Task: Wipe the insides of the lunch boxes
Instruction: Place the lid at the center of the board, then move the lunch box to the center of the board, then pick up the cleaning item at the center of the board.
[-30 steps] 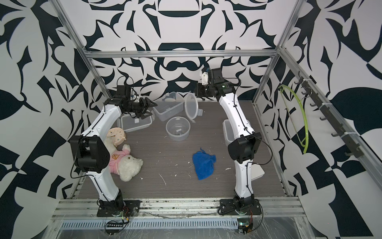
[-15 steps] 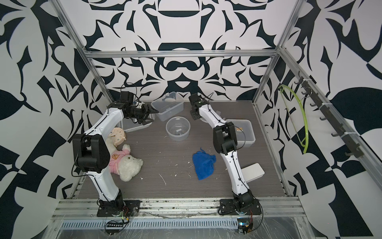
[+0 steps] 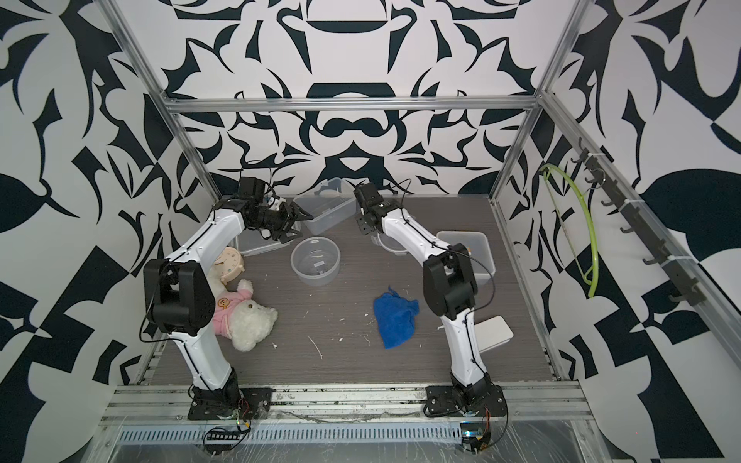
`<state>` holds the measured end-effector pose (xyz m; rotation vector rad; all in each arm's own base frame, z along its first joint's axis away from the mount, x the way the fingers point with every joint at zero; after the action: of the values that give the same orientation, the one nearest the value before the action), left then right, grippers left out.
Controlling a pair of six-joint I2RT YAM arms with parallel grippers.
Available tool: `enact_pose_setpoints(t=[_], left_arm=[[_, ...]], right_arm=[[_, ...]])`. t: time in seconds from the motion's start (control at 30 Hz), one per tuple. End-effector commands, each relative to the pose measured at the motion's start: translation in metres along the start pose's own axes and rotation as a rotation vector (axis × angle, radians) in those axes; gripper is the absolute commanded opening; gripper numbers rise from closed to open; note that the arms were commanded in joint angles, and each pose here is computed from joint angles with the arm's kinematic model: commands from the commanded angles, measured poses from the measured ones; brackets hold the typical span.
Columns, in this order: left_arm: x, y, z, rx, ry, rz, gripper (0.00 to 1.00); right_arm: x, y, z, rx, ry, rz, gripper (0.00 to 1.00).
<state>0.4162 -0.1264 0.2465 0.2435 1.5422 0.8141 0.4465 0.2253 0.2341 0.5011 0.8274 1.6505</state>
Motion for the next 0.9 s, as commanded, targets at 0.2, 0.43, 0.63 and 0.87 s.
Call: enact_pose_setpoints(t=[0.2, 0.43, 0.63, 0.87], left_arm=[[0.030, 0.003, -0.020, 0.061, 0.000, 0.234, 0.75], [0.060, -0.006, -0.042, 0.158, 0.071, 0.306, 0.76], [0.079, -0.014, -0.056, 0.212, 0.116, 0.325, 0.77], [0.095, -0.030, -0.057, 0.231, 0.142, 0.305, 0.77]], right_arm=[[-0.003, 0.090, -0.104, 0.168, -0.095, 0.006, 0.66], [0.012, 0.102, -0.195, 0.387, -0.143, 0.097, 0.72], [0.018, 0.088, -0.239, 0.496, -0.168, 0.105, 0.71], [0.038, 0.051, -0.258, 0.561, -0.180, 0.201, 0.06]])
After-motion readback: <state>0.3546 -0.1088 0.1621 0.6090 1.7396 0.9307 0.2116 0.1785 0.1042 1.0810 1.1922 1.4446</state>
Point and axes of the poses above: each gripper's point midway between its finger pads, its own y axis back along the fingers, its own x axis along the line the jaws close on, z = x × y, the point moved 8 cm from there along y, back along the fingers, and after that the axes turned 4 degrees about -y, right-handed, at the moved point
